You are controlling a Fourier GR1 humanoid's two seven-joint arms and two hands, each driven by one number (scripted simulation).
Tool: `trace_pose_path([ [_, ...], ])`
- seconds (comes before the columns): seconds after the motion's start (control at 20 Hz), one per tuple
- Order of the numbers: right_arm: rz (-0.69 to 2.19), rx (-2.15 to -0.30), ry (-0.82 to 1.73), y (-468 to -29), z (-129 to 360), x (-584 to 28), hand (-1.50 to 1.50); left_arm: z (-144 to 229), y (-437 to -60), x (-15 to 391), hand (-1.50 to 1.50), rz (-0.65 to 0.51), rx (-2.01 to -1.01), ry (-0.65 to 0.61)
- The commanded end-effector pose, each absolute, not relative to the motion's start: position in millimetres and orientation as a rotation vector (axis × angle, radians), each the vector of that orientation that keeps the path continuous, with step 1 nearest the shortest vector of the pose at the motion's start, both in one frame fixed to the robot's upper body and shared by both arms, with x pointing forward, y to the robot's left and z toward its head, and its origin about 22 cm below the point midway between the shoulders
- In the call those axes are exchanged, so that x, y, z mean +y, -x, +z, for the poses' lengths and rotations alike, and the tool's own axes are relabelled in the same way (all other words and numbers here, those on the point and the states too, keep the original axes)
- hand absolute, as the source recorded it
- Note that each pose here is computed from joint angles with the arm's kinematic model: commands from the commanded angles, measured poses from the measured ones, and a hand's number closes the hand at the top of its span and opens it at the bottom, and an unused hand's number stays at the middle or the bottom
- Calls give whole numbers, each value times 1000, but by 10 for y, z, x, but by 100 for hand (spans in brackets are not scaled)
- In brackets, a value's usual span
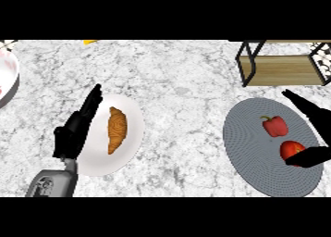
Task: Pick the bell pepper from the placemat and place it in the tiered shelf
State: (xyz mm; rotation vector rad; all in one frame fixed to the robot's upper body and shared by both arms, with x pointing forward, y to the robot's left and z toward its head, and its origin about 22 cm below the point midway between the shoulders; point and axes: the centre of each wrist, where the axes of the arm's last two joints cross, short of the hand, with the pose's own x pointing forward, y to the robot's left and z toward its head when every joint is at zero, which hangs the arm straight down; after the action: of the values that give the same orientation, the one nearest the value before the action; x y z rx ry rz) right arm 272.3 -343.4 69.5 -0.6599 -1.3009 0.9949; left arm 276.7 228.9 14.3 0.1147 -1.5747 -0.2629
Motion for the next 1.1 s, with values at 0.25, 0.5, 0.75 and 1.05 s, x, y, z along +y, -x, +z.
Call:
trace_pose_path([
  [0.25,980,-1276,683,-2751,421,-3284,-150,207,-2880,2390,0,-263,-1577,-105],
  [0.5,1004,-1253,667,-2885,442,-3360,-150,198,-2839,2342,0,-254,-1566,-112],
  [0.75,1021,-1260,644,-2853,320,-3451,-150,172,-2788,2097,0,-251,-1593,-104],
  [1.05,1045,-1238,634,-2990,355,-3395,-150,252,-2866,2163,0,-253,-1575,-97],
])
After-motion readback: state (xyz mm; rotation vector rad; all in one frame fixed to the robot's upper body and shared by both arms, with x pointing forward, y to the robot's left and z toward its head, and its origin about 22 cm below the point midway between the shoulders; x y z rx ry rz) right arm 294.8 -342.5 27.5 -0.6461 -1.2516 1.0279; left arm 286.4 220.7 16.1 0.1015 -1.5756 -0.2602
